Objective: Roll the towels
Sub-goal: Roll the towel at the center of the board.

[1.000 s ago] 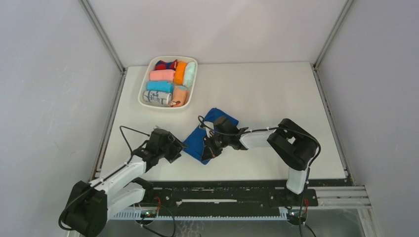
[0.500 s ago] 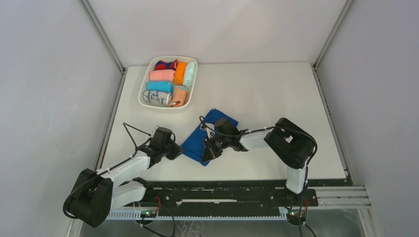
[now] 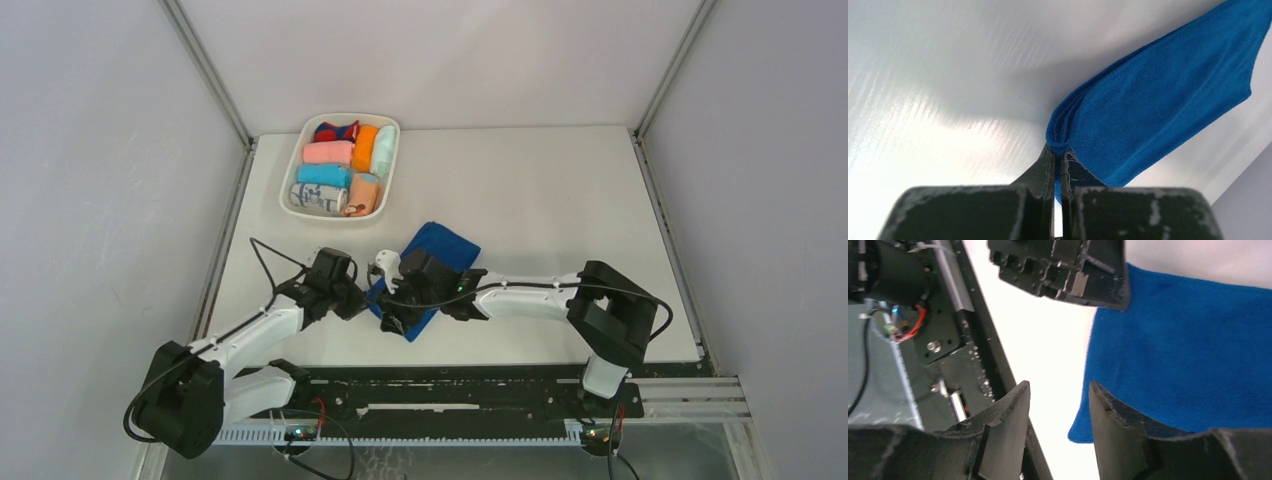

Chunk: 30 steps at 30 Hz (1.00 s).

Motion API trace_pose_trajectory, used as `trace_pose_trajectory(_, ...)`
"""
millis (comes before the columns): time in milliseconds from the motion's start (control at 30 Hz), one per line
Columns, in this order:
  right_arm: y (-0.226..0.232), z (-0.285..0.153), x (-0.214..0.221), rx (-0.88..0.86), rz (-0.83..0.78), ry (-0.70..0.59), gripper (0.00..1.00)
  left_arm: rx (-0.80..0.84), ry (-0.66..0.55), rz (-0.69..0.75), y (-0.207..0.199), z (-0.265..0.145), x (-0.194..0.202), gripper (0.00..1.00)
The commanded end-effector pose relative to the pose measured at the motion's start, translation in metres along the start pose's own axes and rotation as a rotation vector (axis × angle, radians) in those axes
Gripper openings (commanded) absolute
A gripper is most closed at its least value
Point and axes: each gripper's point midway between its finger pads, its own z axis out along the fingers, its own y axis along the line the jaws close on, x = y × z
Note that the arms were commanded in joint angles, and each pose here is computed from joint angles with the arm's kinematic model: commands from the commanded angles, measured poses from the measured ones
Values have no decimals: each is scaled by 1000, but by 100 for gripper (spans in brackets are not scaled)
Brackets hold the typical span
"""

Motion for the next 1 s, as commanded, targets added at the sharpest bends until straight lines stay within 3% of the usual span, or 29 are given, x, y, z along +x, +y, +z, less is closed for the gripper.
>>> trace_pose_trajectory(0,-10,9,-3,139,-117,15,47,-15,19,16,-7,-7,0,0)
trace_pose_trajectory(467,-4,29,46,182,-174,172,43,-17,21,-13,-10,-6,-1,0)
trace_pose_trajectory(967,-30,13,63,439,-308,280,44,-28,31,-39,-9,-4,-7,0)
